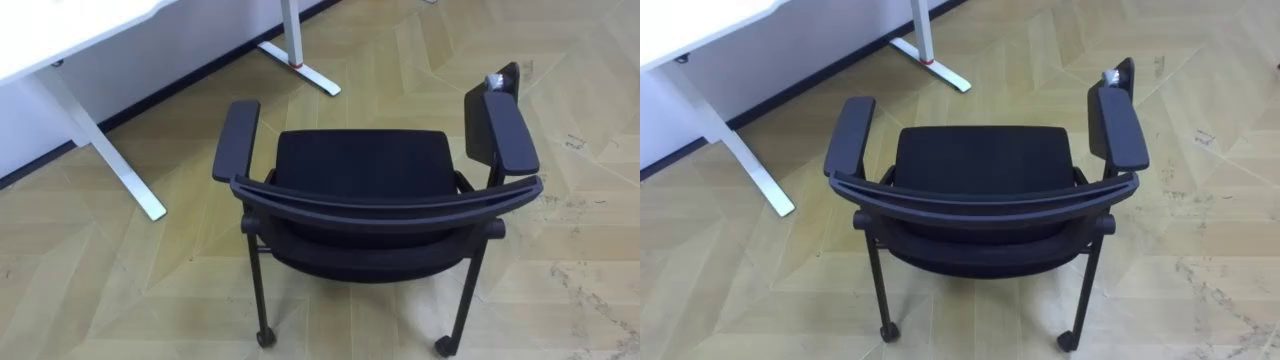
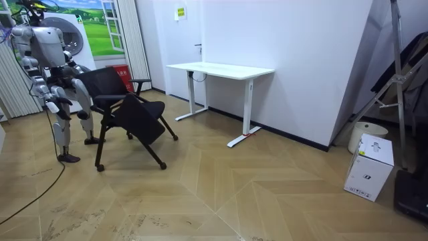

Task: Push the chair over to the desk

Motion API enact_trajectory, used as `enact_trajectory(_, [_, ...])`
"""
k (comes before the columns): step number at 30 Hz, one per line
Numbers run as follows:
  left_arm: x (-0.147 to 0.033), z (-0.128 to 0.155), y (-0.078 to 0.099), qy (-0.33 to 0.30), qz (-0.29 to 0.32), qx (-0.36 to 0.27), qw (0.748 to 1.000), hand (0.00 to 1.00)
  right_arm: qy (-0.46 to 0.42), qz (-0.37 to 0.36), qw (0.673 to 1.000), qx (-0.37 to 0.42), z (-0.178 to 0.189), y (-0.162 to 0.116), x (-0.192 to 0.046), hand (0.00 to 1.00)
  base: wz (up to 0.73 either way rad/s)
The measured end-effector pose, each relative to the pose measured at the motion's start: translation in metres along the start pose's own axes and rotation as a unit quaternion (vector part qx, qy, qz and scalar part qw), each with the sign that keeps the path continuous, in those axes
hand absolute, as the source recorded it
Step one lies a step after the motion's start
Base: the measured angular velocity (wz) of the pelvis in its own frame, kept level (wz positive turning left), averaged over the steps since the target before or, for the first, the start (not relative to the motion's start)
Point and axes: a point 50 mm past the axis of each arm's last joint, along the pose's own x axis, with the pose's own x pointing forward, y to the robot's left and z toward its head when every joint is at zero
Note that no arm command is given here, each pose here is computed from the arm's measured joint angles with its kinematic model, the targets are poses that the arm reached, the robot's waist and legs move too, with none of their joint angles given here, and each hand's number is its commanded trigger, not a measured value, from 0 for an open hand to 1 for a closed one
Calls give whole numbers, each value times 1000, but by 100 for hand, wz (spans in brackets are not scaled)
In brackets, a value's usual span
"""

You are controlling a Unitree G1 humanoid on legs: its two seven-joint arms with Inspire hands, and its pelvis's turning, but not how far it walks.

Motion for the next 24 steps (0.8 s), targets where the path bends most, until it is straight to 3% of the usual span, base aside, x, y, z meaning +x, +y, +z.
enact_trajectory(24, [0,-2,0,-2,3,-8,1000,0,4,-9,1000,29,-4,-5,-1,0,0])
